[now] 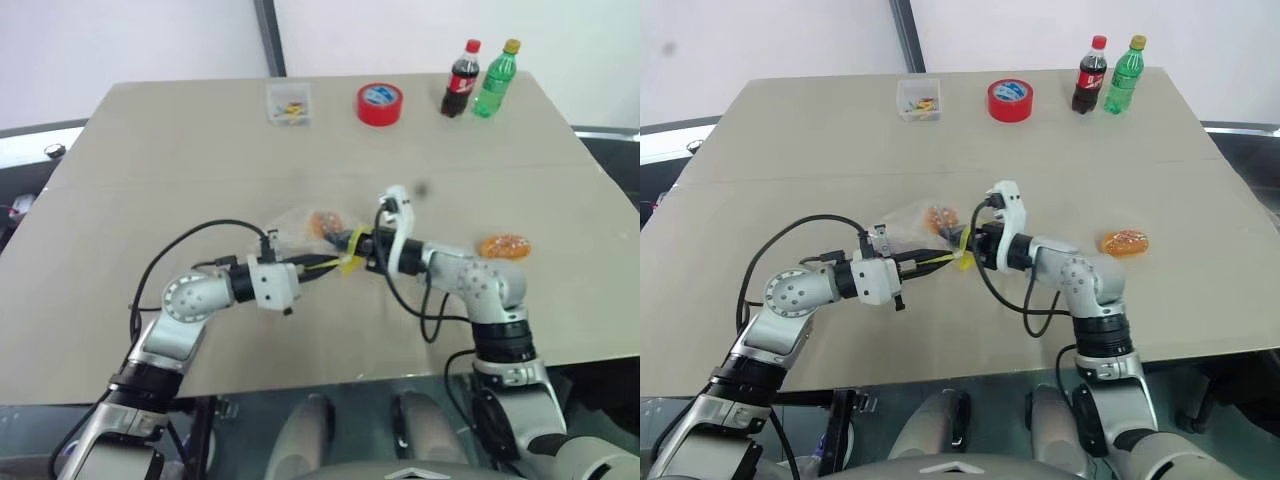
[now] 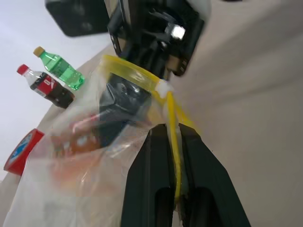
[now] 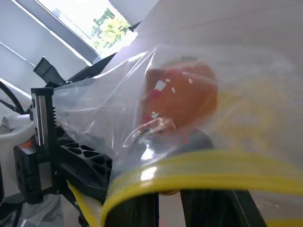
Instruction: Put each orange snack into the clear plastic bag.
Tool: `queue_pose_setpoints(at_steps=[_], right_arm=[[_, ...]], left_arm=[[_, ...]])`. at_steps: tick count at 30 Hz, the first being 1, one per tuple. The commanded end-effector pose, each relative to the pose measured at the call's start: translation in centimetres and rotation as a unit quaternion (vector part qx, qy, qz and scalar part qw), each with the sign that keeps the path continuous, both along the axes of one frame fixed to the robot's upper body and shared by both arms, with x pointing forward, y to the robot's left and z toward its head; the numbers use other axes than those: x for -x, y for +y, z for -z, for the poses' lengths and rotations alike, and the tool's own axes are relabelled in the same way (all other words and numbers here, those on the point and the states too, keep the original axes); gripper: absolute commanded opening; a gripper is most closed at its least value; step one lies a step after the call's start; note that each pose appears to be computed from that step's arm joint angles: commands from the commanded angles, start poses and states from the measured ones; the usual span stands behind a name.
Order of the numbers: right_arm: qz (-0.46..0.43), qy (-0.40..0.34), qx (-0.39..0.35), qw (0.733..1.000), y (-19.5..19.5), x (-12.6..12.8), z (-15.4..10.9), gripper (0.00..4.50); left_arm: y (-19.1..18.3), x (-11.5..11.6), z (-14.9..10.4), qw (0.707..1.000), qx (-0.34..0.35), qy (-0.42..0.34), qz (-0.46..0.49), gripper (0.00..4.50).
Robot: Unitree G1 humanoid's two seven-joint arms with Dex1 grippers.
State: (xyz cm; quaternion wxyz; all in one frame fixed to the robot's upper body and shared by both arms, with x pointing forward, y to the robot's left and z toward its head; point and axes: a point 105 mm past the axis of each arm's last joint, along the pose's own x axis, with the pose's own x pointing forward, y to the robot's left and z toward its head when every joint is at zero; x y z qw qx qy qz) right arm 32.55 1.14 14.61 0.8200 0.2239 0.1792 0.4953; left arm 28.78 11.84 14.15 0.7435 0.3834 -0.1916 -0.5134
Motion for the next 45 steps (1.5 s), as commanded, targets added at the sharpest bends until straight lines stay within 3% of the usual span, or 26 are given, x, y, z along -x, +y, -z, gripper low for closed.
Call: queue_pose_setpoints(at_steps=[1,5,13,18,19,21,25,29,34,41,45], right_arm=[[0.063,-0.012,-0.017,0.998,-1.1,-1.6,-1.0,2.06],[0.184,-0.055,0.012,0.981,-4.0,-4.5,-1.6,3.92],[0.27,-0.237,0.148,0.921,-7.9,-5.8,-3.1,3.92],[0.221,-0.306,0.2,0.904,-9.8,-3.1,-4.3,3.92],[0.228,-0.307,0.209,0.9,-10.4,-2.8,-4.4,4.45],[0.254,-0.303,0.227,0.89,-12.0,-2.0,-4.4,4.48],[0.34,-0.272,0.266,0.86,-15.0,-0.5,-3.9,4.48],[0.409,-0.193,0.298,0.84,-18.6,1.6,-2.6,4.48],[0.54,-0.087,0.331,0.769,-22.8,3.4,-1.6,4.48],[0.59,0.097,0.182,0.781,-21.4,2.7,-0.1,4.48],[0.599,0.13,0.139,0.778,-21.4,1.8,-0.3,4.48]], left_arm=[[0.6,-0.8,-1.0,0.999,0.031,0.0,-0.026,0.0],[1.8,-2.6,-1.5,0.994,0.076,0.036,-0.073,0.0],[2.1,-6.4,-3.3,0.981,0.143,0.078,-0.105,0.0],[2.4,-7.9,-3.3,0.968,0.178,0.126,-0.125,0.0],[2.5,-7.9,-3.3,0.968,0.179,0.126,-0.125,0.0],[2.5,-7.8,-3.3,0.968,0.179,0.124,-0.124,0.0],[2.1,-7.2,-3.2,0.974,0.165,0.105,-0.111,0.0],[1.5,-6.4,-2.9,0.982,0.14,0.083,-0.098,0.0],[0.7,-6.2,-3.2,0.982,0.144,0.076,-0.092,0.0],[0.2,-6.2,-3.1,0.983,0.141,0.079,-0.087,0.0],[0.3,-6.2,-3.1,0.983,0.139,0.079,-0.088,0.0]])
